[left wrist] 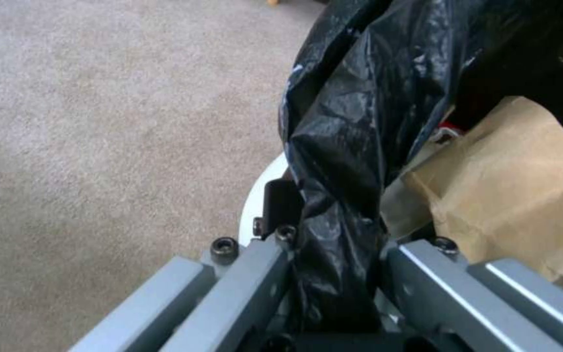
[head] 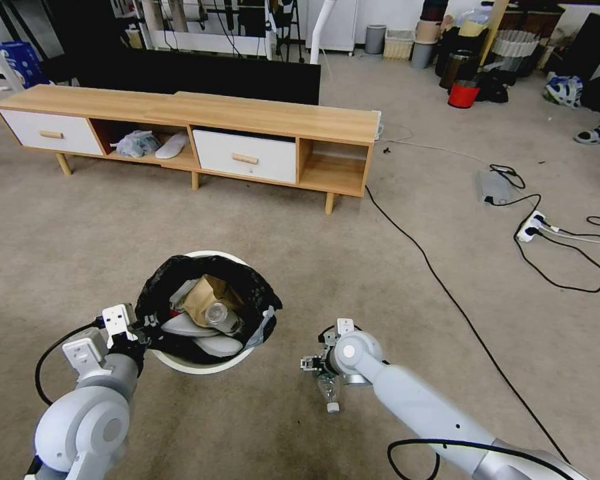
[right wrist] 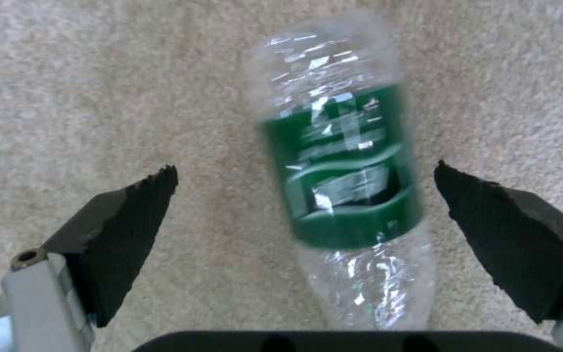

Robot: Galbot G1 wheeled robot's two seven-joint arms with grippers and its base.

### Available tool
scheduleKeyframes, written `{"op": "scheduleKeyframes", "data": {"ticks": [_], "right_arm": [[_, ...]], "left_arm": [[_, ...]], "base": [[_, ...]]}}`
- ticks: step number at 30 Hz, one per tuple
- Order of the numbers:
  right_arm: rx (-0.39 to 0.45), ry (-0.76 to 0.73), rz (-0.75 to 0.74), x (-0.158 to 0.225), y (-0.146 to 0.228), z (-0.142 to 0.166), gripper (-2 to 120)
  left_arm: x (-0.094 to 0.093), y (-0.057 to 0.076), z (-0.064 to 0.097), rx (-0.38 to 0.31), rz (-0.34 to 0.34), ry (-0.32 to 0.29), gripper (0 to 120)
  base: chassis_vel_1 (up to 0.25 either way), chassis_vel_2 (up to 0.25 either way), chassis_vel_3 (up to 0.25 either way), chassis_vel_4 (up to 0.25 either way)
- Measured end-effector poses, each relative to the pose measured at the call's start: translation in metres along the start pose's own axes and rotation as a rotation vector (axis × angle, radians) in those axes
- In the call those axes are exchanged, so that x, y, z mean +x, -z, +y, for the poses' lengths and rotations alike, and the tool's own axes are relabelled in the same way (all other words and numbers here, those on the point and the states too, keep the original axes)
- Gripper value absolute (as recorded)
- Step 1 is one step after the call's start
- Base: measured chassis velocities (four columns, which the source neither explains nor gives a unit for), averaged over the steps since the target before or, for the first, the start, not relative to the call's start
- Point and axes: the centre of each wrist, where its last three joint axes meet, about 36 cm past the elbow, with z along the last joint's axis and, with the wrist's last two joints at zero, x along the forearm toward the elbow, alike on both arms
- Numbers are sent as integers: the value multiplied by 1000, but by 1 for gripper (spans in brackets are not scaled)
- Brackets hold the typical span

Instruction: Pick up the trash bin and place the garbage on the floor into it.

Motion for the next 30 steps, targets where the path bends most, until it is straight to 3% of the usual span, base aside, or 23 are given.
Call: {"op": "scheduleKeyframes", "data": {"ticks": [13,30], "right_arm": [[-31,-39,-27,-7,-5,-28,100],[-9,-17,-30,-20,-2,-6,100]], "left_arm": [[-5,-2,-1,-5,8,-9,0],[-7,-3,3,0,6,7,0]], "base": [[0,0,0,0],[0,0,0,0]]}}
